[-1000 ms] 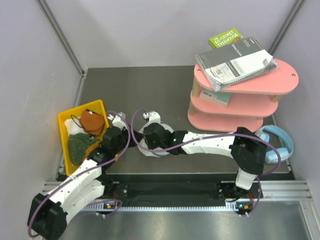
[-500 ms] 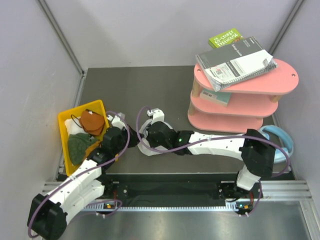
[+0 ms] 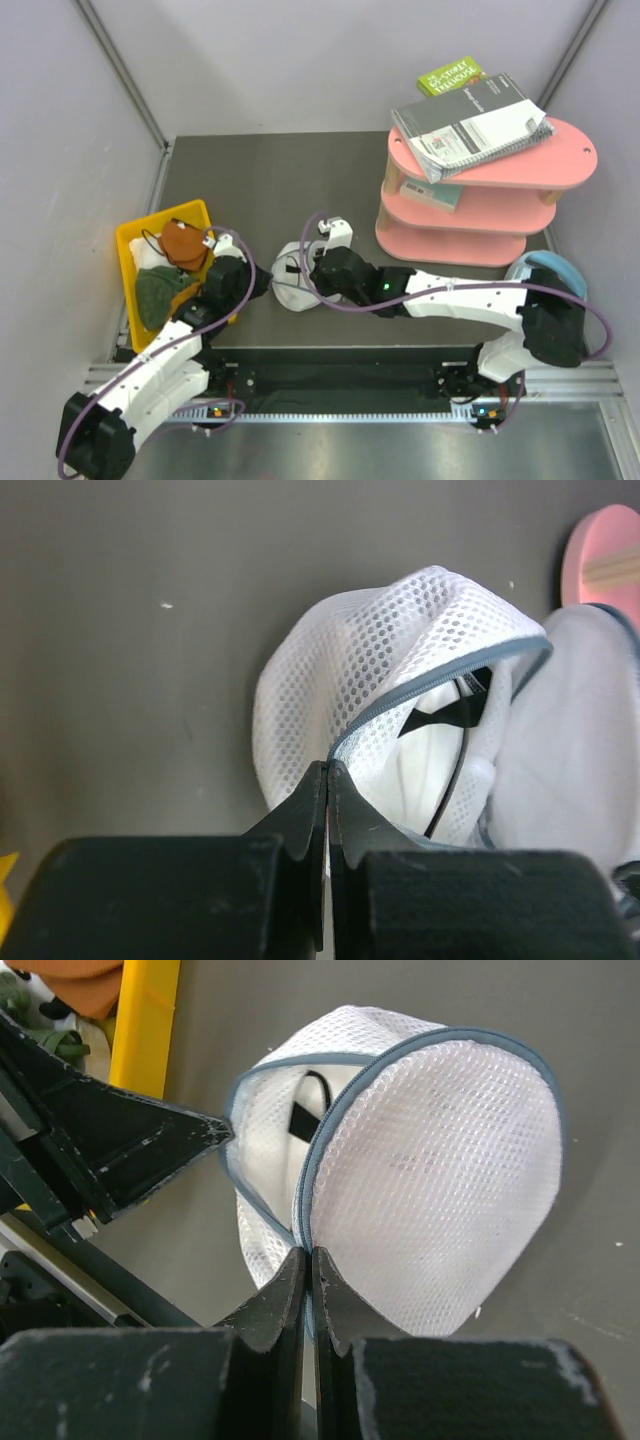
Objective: Unzip the laundry bag and remove the bra
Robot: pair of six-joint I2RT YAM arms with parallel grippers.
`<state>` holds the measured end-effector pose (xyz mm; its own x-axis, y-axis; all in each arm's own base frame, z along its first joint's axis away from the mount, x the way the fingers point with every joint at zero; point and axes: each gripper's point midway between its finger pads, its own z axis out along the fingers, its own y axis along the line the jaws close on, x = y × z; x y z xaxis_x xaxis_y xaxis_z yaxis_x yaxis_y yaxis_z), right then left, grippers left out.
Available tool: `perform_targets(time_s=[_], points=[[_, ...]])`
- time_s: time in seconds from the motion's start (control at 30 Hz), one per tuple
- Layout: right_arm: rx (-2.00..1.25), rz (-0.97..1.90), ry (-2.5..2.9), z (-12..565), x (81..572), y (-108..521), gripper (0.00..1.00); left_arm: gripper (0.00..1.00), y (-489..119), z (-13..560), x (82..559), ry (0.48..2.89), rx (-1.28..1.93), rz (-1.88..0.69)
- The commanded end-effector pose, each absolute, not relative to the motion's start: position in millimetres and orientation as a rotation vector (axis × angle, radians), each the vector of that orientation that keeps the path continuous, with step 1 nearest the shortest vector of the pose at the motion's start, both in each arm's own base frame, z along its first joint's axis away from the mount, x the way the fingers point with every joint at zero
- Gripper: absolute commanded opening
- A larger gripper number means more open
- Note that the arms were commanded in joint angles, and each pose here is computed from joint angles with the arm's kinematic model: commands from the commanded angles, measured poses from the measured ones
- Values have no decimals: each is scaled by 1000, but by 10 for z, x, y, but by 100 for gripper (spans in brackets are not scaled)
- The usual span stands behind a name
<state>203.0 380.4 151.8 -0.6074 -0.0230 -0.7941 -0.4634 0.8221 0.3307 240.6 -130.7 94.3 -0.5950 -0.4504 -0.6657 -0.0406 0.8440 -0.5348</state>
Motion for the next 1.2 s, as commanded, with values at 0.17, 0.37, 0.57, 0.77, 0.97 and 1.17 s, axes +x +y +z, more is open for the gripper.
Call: perform_targets(time_s=[0.17,0.37,0.57,0.77,0.97,1.17], points=[[-214,568,2132,1586,2013,3246,1,0,-1084,1050,2415,2102,-443,-508],[-140,485,2163,1457,1933,2815,2,0,-1019,1061,2397,2091,-468,-486],[-77,429,2185,1361,1857,2492,7,0,-993,1059,2379,2091,-481,-479],[-13,353,2195,1335,1807,2166,33,0,-978,1096,2362,2080,-489,-483],[31,344,2142,1516,1817,1968,66,0,-987,1171,2359,2076,-470,-488],[-93,543,2106,1577,1806,2416,81,0,-1037,1361,2393,2053,-379,-500]])
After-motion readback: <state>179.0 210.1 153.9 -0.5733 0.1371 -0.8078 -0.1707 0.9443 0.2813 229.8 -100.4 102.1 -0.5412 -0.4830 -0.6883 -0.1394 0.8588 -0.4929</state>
